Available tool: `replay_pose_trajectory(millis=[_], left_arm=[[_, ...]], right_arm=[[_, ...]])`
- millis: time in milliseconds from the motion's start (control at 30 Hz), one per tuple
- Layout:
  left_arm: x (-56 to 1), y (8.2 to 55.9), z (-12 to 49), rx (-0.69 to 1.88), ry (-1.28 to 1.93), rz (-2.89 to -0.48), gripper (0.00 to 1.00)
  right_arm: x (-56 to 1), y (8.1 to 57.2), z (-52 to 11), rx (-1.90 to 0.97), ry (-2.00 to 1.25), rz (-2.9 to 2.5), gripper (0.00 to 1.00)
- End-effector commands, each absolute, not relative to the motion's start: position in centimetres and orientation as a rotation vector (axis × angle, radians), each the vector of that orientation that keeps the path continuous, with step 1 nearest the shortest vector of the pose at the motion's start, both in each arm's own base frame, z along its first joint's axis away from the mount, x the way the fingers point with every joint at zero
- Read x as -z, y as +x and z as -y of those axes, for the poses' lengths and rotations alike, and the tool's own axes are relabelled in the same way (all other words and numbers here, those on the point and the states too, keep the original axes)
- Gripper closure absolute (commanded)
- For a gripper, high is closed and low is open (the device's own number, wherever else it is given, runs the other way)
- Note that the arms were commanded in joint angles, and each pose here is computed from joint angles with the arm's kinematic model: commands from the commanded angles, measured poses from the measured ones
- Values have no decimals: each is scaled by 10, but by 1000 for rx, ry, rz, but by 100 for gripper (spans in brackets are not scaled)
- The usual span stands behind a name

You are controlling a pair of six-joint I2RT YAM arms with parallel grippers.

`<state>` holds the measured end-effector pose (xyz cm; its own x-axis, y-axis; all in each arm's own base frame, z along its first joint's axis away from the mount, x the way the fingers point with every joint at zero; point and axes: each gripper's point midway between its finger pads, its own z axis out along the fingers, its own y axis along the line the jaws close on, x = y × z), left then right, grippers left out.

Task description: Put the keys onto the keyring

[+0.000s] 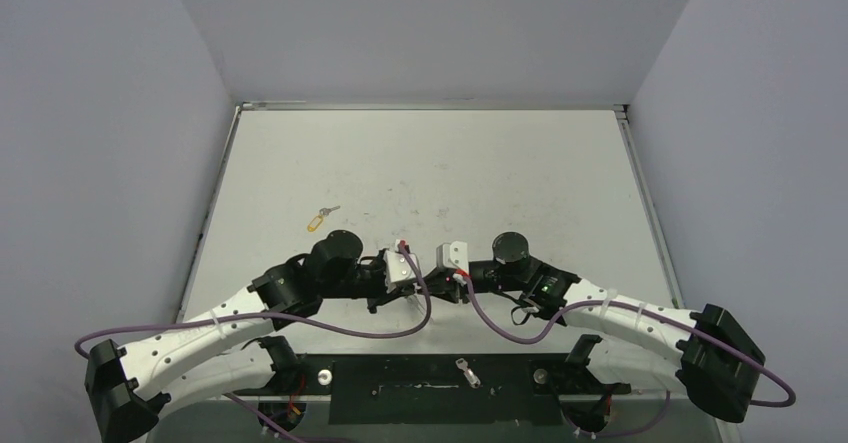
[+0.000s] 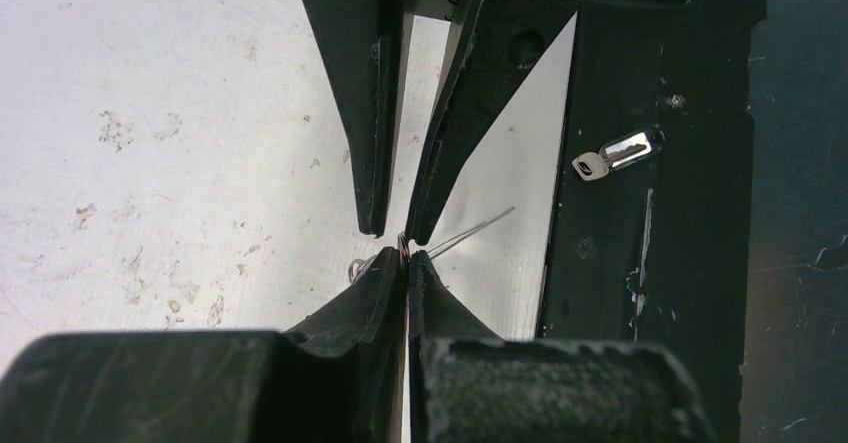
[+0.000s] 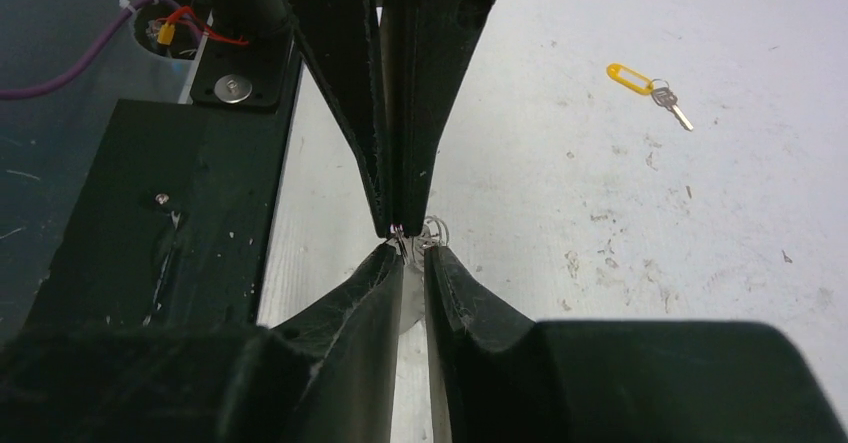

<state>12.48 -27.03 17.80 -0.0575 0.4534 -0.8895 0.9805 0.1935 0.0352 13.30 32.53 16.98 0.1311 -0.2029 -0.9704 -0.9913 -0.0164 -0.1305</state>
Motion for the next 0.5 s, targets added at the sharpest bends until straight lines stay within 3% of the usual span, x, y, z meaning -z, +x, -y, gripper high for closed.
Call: replay_pose_trajectory(millis=[0,367,467], left_arm=[[-202,121,278,832,1414,-1549,100],[-203,119,282,858,1412,-1524,100],[-203,119,283,859,1413,-1524,100]], right_arm=[[-189,132,-335,-1026,-1423,-1150,85],[-187,131,-340,-1055,-1429,-1142,85],[-186,131,-341,-1061,-1433,-1142,94]])
